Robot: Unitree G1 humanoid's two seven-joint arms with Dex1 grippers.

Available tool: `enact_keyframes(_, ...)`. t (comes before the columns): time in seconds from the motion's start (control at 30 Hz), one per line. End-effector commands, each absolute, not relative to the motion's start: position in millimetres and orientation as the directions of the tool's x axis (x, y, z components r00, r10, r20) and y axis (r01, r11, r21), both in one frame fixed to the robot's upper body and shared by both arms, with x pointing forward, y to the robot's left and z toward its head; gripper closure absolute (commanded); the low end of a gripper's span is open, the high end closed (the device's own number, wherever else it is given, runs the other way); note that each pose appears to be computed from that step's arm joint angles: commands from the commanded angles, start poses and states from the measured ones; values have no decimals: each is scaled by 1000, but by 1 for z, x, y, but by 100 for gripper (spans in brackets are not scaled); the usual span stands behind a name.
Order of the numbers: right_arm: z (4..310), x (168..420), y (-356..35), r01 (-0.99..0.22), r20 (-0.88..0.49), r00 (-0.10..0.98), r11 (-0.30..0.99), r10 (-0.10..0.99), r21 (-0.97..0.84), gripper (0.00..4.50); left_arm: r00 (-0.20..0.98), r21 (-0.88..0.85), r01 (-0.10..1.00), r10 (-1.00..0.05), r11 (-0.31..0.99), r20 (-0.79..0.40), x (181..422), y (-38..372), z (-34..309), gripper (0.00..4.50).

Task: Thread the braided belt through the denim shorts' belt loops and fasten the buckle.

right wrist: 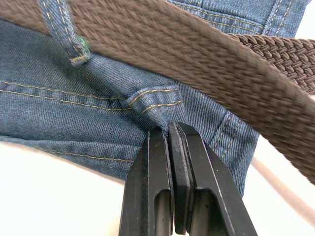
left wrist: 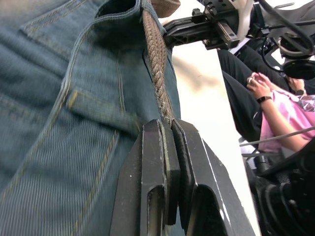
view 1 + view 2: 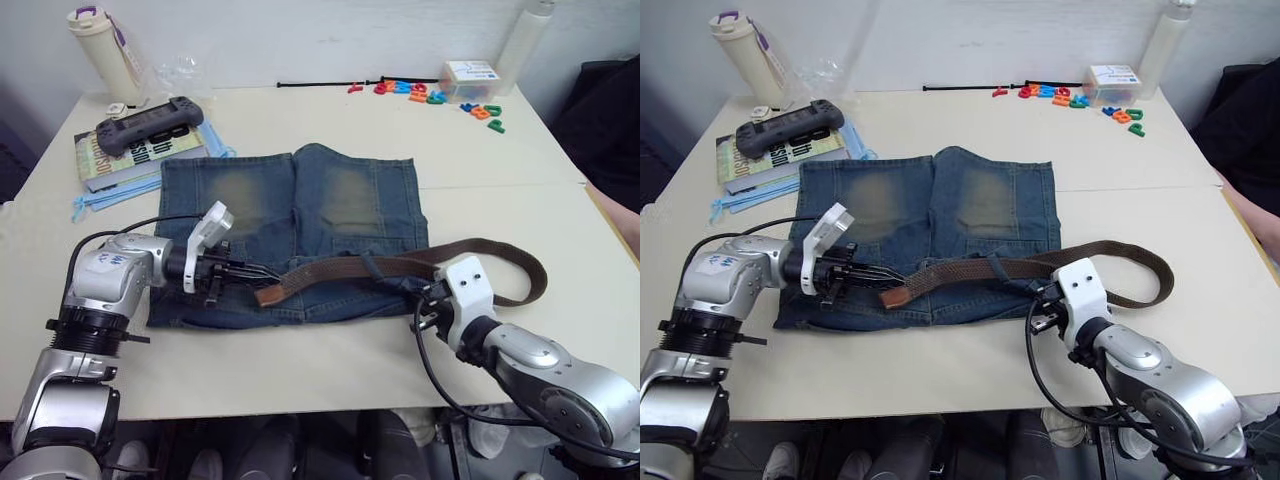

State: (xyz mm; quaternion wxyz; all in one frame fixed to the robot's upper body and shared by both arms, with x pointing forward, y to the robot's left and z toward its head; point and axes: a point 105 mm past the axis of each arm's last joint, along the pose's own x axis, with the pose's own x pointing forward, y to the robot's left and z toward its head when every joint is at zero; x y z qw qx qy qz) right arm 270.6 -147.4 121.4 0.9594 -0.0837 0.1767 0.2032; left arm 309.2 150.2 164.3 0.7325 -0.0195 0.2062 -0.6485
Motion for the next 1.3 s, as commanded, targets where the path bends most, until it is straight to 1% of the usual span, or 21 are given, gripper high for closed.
enact_keyframes(0.03, 126, 275, -163, -349, -356, 889, 929, 288, -120, 440, 107, -254, 952, -963, 171, -245, 312, 165, 186, 450)
enact_keyframes(0.17, 124, 276, -169, -333, -369, 891, 934, 265, -132, 440, 101, -254, 954, -966, 162, -236, 311, 164, 186, 450)
enact_keyframes(0.3, 130, 277, -172, -332, -356, 896, 932, 264, -143, 440, 81, -266, 954, -975, 136, -207, 307, 155, 187, 450)
enact_keyframes(0.4, 135, 275, -167, -358, -340, 889, 929, 307, -97, 440, 81, -268, 954, -976, 135, -204, 307, 154, 185, 450)
enact_keyframes(0.47, 142, 274, -168, -349, -310, 897, 935, 315, -59, 440, 83, -270, 953, -976, 136, -199, 307, 153, 185, 450)
enact_keyframes(0.57, 152, 271, -173, -331, -270, 909, 944, 318, -1, 348, 88, -271, 953, -977, 139, -192, 306, 151, 186, 450)
enact_keyframes(0.67, 165, 264, -177, -345, -237, 909, 938, 342, 31, 205, 85, -273, 953, -981, 131, -173, 304, 145, 189, 450)
enact_keyframes(0.7, 173, 261, -177, -368, -217, 904, 929, 369, 49, 164, 85, -273, 953, -983, 128, -164, 303, 143, 190, 450)
enact_keyframes(0.8, 197, 247, -173, -464, -139, 868, 879, 476, 112, 10, 88, -278, 953, -986, 124, -140, 303, 135, 191, 450)
enact_keyframes(0.83, 205, 241, -165, -520, -112, 837, 843, 535, 141, 4, 87, -280, 952, -987, 122, -134, 302, 133, 192, 450)
enact_keyframes(0.9, 222, 223, -136, -656, -37, 730, 714, 683, 246, 4, 84, -284, 952, -989, 117, -125, 301, 130, 192, 450)
enact_keyframes(0.93, 229, 217, -123, -696, -2, 681, 647, 732, 311, 4, 83, -285, 951, -989, 115, -123, 300, 129, 192, 450)
enact_keyframes(0.97, 234, 214, -112, -711, 30, 650, 595, 759, 375, 4, 83, -286, 951, -989, 115, -122, 300, 128, 192, 450)
enact_keyframes(1.03, 237, 219, -94, -678, 88, 625, 484, 775, 554, 4, 81, -287, 951, -990, 111, -116, 301, 125, 193, 450)
enact_keyframes(1.07, 230, 222, -85, -643, 66, 618, 455, 783, 616, 4, 79, -289, 951, -991, 108, -112, 301, 124, 194, 450)
enact_keyframes(1.17, 210, 230, -66, -569, 1, 597, 423, 802, 705, 4, 75, -287, 952, -992, 103, -106, 301, 122, 196, 450)
enact_keyframes(1.2, 206, 235, -64, -540, -7, 606, 418, 795, 730, 4, 74, -286, 953, -992, 101, -105, 301, 122, 197, 450)
enact_keyframes(1.3, 198, 248, -54, -502, 1, 610, 385, 792, 774, 4, 71, -287, 953, -993, 97, -99, 299, 121, 199, 450)
